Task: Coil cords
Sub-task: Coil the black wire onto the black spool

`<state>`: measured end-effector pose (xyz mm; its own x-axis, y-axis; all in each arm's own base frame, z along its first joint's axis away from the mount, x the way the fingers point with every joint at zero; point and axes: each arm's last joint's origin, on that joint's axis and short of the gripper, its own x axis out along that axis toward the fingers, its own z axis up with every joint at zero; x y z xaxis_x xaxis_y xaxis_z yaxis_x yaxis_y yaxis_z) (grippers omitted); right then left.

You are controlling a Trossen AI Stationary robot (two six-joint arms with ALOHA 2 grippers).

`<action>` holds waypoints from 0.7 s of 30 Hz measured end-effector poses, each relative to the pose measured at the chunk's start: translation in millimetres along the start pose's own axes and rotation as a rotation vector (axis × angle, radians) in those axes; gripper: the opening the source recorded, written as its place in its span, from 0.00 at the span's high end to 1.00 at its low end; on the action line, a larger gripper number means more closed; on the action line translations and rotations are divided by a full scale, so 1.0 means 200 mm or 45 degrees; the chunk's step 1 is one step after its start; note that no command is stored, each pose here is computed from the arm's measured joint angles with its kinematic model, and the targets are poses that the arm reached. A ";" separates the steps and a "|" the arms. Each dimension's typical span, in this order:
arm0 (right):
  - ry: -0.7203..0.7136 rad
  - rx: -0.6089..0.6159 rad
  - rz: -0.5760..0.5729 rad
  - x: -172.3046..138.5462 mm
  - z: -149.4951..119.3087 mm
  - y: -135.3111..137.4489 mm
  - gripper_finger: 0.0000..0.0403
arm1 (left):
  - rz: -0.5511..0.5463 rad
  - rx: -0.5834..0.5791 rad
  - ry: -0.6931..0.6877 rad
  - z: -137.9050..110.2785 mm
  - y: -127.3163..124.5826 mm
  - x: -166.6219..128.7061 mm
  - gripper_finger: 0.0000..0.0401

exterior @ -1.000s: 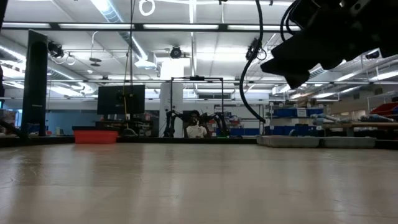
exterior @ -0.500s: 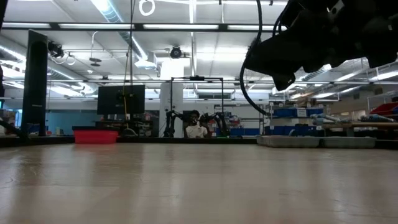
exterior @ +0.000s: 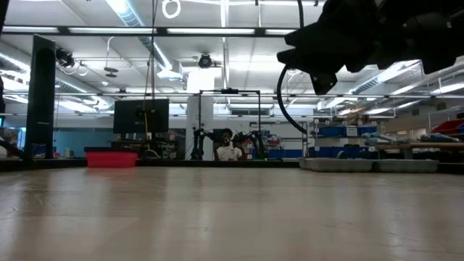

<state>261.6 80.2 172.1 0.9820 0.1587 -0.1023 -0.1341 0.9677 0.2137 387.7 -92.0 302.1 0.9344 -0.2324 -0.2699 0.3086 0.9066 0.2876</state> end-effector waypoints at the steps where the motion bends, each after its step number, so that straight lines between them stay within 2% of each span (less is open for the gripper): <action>1: -0.003 -0.007 0.001 0.00 0.00 0.00 0.63 | 0.000 0.000 0.000 0.00 0.00 0.00 1.00; 4: 0.025 -0.014 -0.010 0.01 0.00 0.00 0.64 | -0.001 0.000 0.002 0.00 0.00 0.00 1.00; 8: 0.049 -0.018 -0.020 0.01 -0.01 -0.01 0.71 | -0.002 0.000 0.005 0.00 0.00 0.00 1.00; 12: 0.049 -0.030 -0.020 0.01 -0.01 -0.01 0.80 | -0.001 0.000 0.006 0.00 0.00 0.00 1.00; 17: 0.057 -0.051 0.014 0.01 -0.01 0.00 0.97 | -0.003 0.000 0.012 0.00 0.00 0.00 1.00; 21: 0.088 -0.038 0.048 0.00 -0.01 0.01 0.97 | -0.011 -0.004 0.038 -0.01 0.00 0.00 1.00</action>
<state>260.1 82.7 170.3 0.9648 0.2070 -0.1621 -0.1754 0.9660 0.1898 386.9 -91.8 299.2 0.9259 -0.2301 -0.2995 0.3163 0.9058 0.2821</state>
